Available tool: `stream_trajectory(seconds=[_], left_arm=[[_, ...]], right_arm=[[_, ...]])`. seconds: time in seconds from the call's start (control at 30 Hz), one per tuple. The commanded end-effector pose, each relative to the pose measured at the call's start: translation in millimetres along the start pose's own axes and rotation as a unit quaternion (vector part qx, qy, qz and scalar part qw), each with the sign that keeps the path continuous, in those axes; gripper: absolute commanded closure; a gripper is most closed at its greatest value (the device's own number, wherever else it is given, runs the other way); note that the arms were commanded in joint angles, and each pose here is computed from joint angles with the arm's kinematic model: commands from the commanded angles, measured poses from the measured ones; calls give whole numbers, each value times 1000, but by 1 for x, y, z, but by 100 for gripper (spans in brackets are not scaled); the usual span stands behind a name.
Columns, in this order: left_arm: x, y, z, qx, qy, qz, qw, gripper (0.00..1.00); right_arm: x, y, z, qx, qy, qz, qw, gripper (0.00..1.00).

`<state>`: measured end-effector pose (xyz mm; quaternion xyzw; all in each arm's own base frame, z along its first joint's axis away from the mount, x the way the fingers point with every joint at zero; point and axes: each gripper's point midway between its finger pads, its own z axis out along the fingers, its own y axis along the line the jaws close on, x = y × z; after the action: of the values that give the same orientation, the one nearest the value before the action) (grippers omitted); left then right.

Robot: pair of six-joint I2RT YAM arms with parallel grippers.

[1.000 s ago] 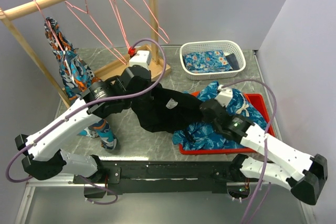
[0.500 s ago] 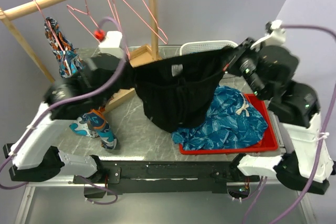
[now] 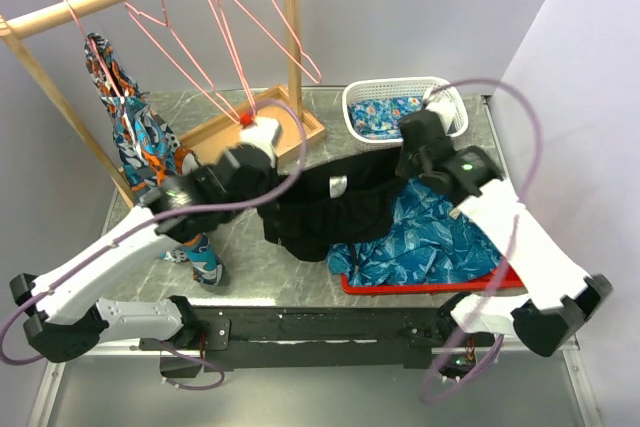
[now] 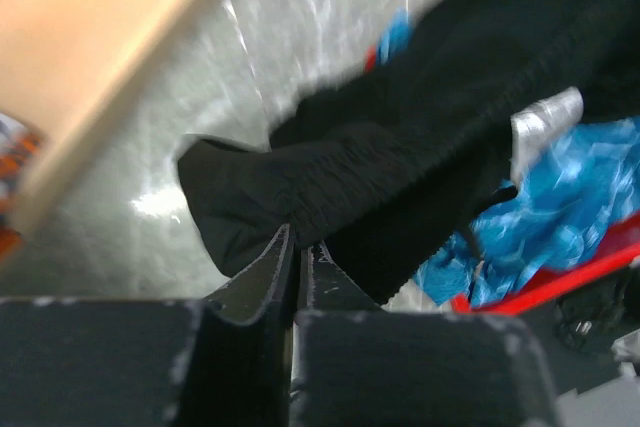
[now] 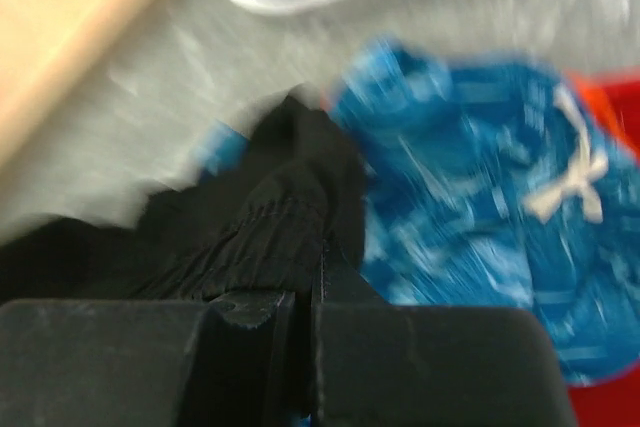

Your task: Place the shorts on the hanger

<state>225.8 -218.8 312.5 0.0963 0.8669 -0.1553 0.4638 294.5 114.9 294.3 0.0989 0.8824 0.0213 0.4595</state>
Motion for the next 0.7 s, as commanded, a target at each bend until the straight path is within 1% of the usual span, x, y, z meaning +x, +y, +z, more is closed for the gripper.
stream_trajectory(seconds=[0.0,0.03,0.07,0.13,0.17,0.23,0.27,0.33,0.4,0.43,0.47,0.5,0.57,0.6,0.67], left_arm=[[13,-24,13,70,-13,-41,997,90],[18,-25,16,73,-10,-42,996,87],[26,-23,20,70,-4,-43,997,76],[21,-22,18,71,-16,-48,996,66],[12,-20,13,66,-29,-52,996,55],[3,-17,4,66,-42,-55,995,54],[-8,-17,-3,67,-55,-61,994,51],[-15,-12,-12,61,-62,-65,994,42],[-32,-6,-25,51,-87,-85,991,42],[-37,-1,-30,43,-97,-93,990,38],[-50,3,-42,38,-115,-117,986,35],[-60,14,-47,11,-136,-131,982,34],[-79,28,-65,-20,-156,-160,974,33],[-88,42,-70,-58,-174,-169,968,33],[-103,56,-81,-100,-187,-177,961,33]], right_arm=[[23,5,24,-26,16,23,999,100],[30,7,28,-31,23,21,999,100],[37,10,30,-41,31,22,998,100],[46,11,36,-43,38,20,998,100],[50,11,39,-43,43,19,998,100],[53,12,40,-43,47,19,998,100],[53,12,41,-43,48,19,998,100],[56,13,43,-45,51,19,998,100],[58,14,45,-46,52,18,997,100],[58,14,45,-46,52,18,997,100],[59,13,46,-45,53,18,997,100],[61,13,47,-44,56,16,997,100],[61,13,47,-43,56,16,997,100],[62,13,47,-43,57,16,997,100],[62,14,46,-47,57,16,997,100]])
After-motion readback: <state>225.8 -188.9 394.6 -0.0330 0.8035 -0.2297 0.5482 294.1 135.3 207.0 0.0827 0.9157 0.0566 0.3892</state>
